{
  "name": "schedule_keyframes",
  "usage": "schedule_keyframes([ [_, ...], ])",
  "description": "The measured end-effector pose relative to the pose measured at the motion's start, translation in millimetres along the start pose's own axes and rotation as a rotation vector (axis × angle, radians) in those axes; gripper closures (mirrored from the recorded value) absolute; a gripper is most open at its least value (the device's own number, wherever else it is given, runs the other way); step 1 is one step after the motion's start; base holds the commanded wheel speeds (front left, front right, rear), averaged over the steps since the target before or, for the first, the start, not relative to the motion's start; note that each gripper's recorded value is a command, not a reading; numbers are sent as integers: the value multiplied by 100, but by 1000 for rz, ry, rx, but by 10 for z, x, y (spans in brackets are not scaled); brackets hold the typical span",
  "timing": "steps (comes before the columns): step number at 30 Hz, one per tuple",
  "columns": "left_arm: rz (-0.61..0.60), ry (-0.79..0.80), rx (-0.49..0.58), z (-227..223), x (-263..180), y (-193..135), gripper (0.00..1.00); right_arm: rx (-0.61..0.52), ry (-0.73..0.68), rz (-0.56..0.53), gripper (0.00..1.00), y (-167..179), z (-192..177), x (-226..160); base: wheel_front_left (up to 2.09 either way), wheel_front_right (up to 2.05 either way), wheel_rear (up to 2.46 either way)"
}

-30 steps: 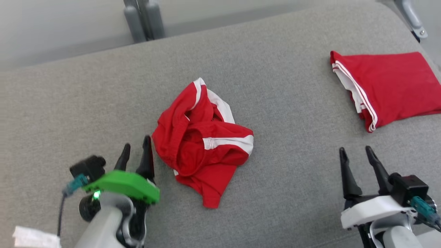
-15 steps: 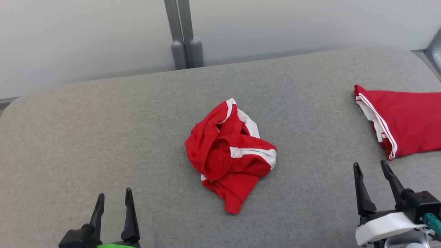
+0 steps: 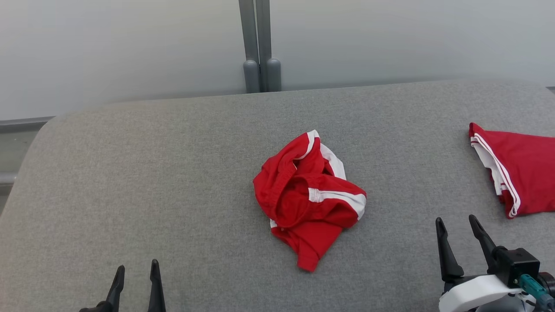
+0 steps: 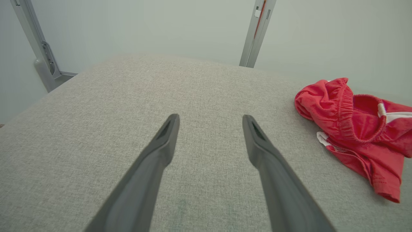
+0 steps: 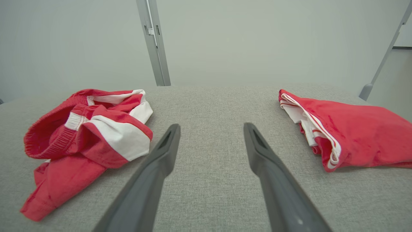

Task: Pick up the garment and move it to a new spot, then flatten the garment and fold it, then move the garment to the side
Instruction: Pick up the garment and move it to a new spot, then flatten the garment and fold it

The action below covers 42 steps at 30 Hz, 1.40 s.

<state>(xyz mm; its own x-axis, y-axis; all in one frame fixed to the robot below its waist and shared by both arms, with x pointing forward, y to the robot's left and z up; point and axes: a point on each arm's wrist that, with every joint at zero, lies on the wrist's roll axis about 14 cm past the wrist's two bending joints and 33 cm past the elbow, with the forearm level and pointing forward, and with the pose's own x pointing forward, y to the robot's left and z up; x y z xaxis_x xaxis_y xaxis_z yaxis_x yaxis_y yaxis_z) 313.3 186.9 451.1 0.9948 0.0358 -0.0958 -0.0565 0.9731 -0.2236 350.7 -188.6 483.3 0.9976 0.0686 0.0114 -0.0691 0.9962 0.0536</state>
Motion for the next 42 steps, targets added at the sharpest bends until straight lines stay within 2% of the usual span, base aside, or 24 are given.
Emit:
schedule_keyframes([
  [8,2,1,15,-7,18,44,0,8,3,4,0,37,-15,15,0,0,0],
  [12,-31,-28,-2,86,128,-58,0,9,-6,-14,0,-17,13,22,0,0,0],
  [16,-158,-105,-40,346,374,-502,0,4,-24,-24,0,-60,71,69,0,0,0],
  [20,-363,-146,-51,522,561,-1217,0,1,-48,-26,0,-74,150,150,0,0,0],
  [22,-461,-107,-100,492,599,-1557,0,1,-57,-23,0,-65,177,194,0,0,0],
  [23,-556,-25,-96,369,644,-1892,0,5,-64,-16,0,-43,199,255,0,0,0],
  [26,-626,96,-69,145,726,-2179,0,22,-67,-22,0,-37,201,312,0,0,0],
  [27,-645,141,-30,27,742,-2251,0,26,-65,-32,0,-64,192,311,0,0,0],
  [35,-585,346,54,-590,916,-2319,0,39,-25,-148,0,-389,67,153,0,0,0],
  [41,-626,406,71,-807,871,-2410,0,35,8,-210,0,-556,-30,28,0,0,0],
  [42,-633,415,71,-832,858,-2419,44,35,12,-212,0,-563,-42,23,0,0,0],
])
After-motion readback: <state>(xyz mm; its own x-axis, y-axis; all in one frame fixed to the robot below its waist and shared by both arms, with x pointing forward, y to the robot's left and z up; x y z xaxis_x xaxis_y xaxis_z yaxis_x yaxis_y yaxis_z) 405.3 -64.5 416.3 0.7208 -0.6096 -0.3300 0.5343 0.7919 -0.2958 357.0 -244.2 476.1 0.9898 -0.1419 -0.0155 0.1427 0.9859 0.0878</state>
